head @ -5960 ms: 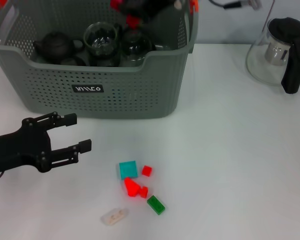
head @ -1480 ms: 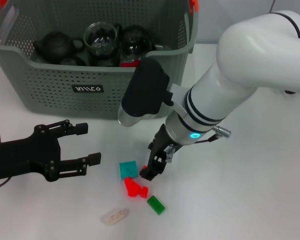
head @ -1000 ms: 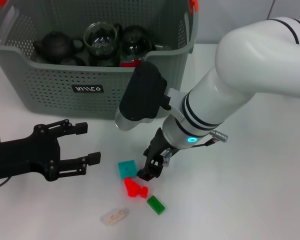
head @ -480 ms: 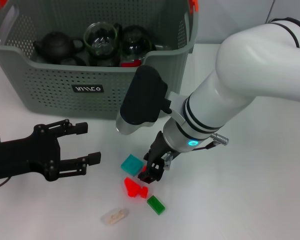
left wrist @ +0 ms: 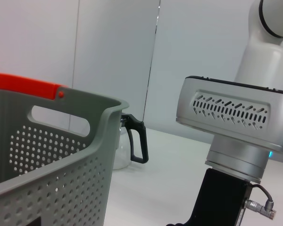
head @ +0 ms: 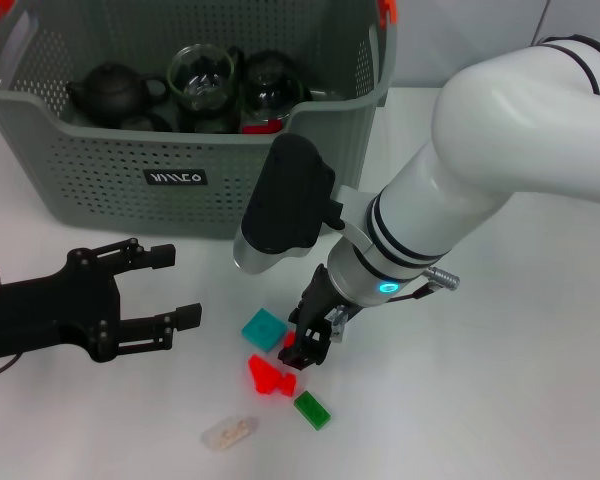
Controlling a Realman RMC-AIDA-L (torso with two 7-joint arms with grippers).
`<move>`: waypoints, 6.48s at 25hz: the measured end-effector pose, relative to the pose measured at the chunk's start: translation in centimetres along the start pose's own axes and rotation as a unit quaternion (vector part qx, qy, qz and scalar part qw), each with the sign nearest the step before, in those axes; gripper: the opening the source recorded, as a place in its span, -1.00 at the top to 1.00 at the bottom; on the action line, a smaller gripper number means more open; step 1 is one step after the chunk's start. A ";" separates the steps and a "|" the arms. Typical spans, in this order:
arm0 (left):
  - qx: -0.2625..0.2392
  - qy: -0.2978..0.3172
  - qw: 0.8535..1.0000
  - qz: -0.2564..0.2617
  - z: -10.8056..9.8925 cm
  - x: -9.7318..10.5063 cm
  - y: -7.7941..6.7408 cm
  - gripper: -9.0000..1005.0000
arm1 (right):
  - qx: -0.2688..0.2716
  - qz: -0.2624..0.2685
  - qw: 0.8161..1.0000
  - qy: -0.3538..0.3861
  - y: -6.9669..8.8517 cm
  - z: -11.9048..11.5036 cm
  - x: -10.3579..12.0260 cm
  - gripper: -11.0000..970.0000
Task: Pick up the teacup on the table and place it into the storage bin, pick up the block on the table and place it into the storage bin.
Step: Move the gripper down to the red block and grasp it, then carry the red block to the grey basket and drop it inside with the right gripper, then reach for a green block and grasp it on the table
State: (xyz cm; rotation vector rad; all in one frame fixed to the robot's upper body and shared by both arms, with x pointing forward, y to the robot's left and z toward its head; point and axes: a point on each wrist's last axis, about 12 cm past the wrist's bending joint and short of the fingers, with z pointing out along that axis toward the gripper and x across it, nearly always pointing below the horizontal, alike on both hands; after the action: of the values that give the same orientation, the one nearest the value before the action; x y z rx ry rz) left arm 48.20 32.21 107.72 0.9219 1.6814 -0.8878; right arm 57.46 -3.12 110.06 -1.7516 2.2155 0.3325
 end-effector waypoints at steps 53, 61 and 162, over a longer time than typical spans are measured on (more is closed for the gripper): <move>-0.016 -0.013 1.000 -0.001 -0.5 -0.1 0.2 -0.62 | -0.007 0.044 0.998 -0.044 -1.9 -4.0 1.3 0.57; -0.029 -0.035 0.999 -0.003 -0.7 -0.1 0.1 -0.62 | 0.010 0.039 0.987 -0.153 -3.1 -11.7 1.3 0.57; -0.038 -0.050 0.998 -0.002 -0.6 -0.5 0.5 -0.63 | -0.054 0.169 0.980 0.088 2.8 -2.3 -0.1 -0.89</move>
State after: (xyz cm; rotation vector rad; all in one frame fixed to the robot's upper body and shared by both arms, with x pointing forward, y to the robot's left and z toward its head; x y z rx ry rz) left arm 48.46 32.91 108.27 0.8100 1.6199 -0.8521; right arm 54.57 -3.20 112.22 -1.5012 2.6738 0.3907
